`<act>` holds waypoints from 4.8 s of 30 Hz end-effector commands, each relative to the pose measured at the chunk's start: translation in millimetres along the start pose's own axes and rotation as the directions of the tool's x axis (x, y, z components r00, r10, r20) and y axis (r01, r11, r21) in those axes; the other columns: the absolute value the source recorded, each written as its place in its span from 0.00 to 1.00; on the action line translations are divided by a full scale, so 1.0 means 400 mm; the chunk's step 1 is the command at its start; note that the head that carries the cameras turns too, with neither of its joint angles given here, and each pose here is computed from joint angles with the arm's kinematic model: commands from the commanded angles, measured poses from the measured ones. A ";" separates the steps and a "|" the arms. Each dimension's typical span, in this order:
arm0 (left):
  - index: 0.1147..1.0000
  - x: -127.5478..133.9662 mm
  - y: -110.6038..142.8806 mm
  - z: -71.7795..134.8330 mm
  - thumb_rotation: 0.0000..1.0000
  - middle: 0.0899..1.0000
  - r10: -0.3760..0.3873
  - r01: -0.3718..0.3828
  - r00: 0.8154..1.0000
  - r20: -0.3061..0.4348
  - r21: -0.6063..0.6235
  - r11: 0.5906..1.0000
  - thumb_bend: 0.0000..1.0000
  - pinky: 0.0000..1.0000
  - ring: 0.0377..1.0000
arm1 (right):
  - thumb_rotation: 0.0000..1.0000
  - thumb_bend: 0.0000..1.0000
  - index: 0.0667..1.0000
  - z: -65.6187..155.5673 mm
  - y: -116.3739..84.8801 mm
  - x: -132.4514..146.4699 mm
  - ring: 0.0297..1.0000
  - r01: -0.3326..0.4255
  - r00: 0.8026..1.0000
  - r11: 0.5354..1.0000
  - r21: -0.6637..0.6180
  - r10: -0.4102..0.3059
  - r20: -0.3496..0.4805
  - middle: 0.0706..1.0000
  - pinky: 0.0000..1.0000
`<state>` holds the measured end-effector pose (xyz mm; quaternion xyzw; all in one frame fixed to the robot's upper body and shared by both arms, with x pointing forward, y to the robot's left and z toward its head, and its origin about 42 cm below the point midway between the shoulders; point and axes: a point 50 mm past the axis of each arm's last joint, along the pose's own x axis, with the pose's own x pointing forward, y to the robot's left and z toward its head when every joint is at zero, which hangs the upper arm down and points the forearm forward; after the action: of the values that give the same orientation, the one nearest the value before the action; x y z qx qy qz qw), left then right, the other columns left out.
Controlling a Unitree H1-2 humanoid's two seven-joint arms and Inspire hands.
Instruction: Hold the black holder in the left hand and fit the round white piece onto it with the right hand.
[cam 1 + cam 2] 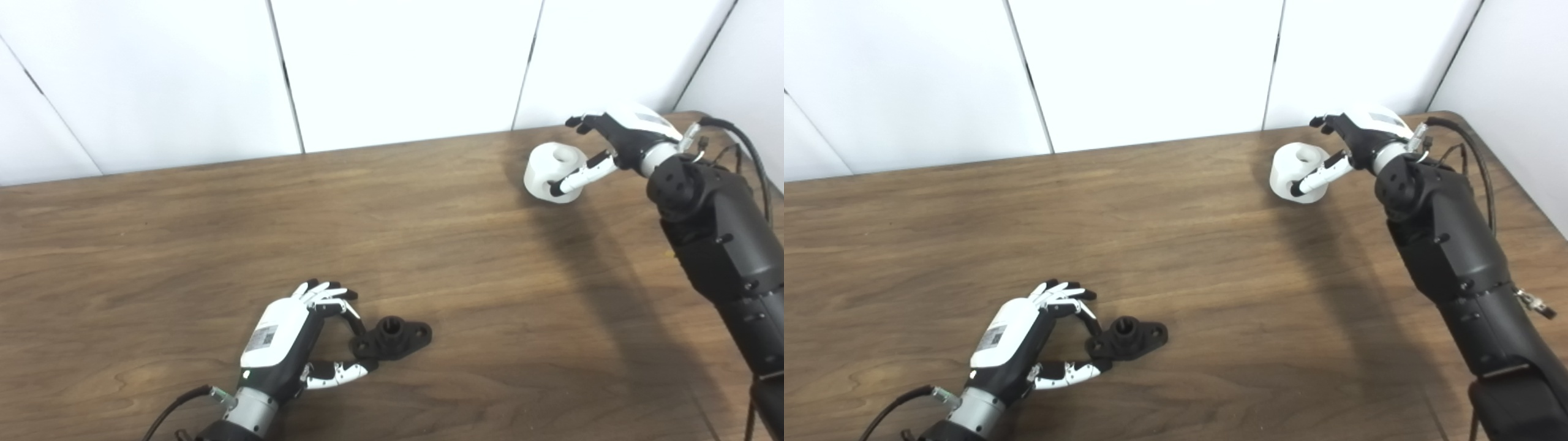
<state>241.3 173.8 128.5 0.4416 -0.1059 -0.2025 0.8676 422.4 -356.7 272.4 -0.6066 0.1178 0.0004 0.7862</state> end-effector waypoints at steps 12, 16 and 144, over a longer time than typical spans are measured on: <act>0.42 -0.014 -0.006 -0.009 0.06 0.79 -0.024 0.024 1.000 -0.013 0.031 0.999 0.52 0.97 0.88 | 0.40 1.00 0.78 0.029 -0.074 0.035 0.99 0.153 0.988 0.988 -0.027 -0.153 0.011 0.92 0.91; 0.42 -0.016 -0.006 -0.012 0.06 0.79 -0.022 0.022 1.000 -0.014 0.026 0.999 0.52 0.97 0.89 | 0.39 1.00 0.75 0.034 -0.072 0.034 1.00 0.162 0.987 0.987 -0.019 -0.162 0.006 0.99 0.96; 0.42 -0.016 -0.001 -0.015 0.06 0.79 -0.044 0.044 0.999 -0.016 0.049 0.998 0.52 0.97 0.88 | 0.14 0.52 0.45 0.027 -0.040 0.041 0.91 0.355 0.932 0.935 -0.006 -0.353 0.078 0.81 0.87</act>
<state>240.5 178.6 127.5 0.4493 -0.1040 -0.2050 0.8633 437.7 -353.7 259.5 -0.6262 0.0247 -0.0909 0.7739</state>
